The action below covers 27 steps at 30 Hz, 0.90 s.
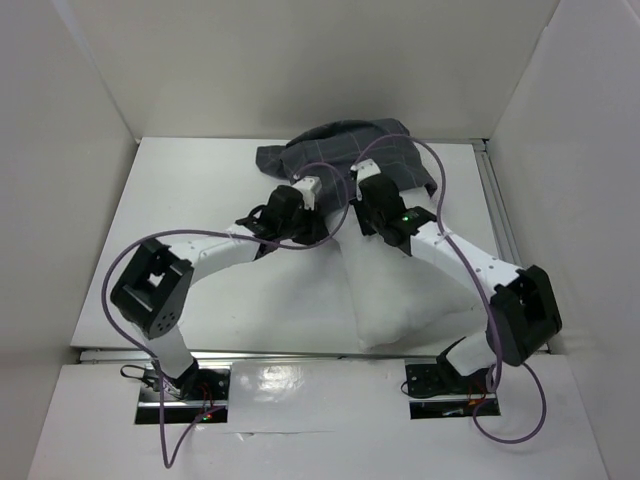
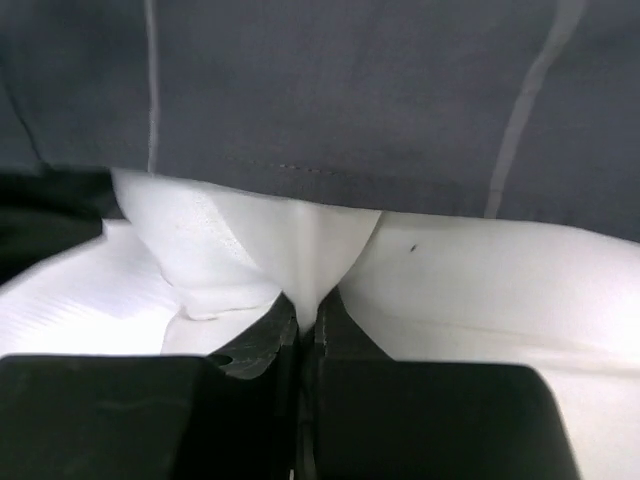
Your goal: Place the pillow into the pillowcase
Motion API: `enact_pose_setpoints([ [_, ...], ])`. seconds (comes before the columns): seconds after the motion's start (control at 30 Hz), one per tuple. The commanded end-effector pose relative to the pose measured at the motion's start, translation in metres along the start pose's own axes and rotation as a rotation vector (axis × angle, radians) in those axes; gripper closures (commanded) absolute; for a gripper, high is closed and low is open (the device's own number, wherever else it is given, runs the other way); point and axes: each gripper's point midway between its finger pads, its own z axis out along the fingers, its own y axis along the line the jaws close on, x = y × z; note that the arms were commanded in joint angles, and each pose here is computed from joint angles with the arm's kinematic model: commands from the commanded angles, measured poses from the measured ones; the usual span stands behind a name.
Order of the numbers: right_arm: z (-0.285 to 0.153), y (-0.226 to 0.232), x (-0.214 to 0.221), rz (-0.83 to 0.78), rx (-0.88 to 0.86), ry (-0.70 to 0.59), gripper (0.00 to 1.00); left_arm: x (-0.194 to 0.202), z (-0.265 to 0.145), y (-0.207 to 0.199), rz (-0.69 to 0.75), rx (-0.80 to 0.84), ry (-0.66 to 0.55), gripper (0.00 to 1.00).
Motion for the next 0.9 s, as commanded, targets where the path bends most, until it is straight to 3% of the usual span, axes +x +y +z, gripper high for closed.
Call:
enact_pose_setpoints([
  [0.0,-0.053,-0.001,-0.113,0.135,-0.080,-0.423,1.00,-0.037,-0.040,-0.032,0.124,0.044,-0.113,1.00],
  [0.03,-0.080,-0.005,-0.142,0.145,-0.100,-0.553,1.00,-0.039,-0.046,-0.041,0.147,0.052,-0.122,1.00],
  [0.13,-0.117,-0.010,-0.185,0.160,-0.118,-0.700,1.00,-0.042,-0.070,-0.058,0.190,0.059,-0.131,1.00],
  [0.27,-0.147,-0.020,-0.220,0.204,-0.106,-0.854,1.00,-0.032,-0.101,-0.099,0.262,0.162,-0.121,1.00],
  [0.37,-0.144,-0.007,-0.225,0.214,-0.178,-0.901,1.00,-0.030,-0.129,-0.137,0.349,0.252,-0.140,1.00],
  [0.57,-0.078,0.026,-0.186,0.308,-0.249,-0.787,1.00,-0.022,-0.176,-0.182,0.407,0.390,-0.143,1.00],
  [0.83,-0.031,0.111,-0.077,0.278,-0.348,-0.534,1.00,-0.046,-0.189,-0.165,0.284,0.306,-0.213,1.00],
  [0.87,-0.025,0.112,-0.067,0.283,-0.331,-0.504,1.00,-0.043,-0.191,-0.170,0.278,0.334,-0.198,0.93],
])
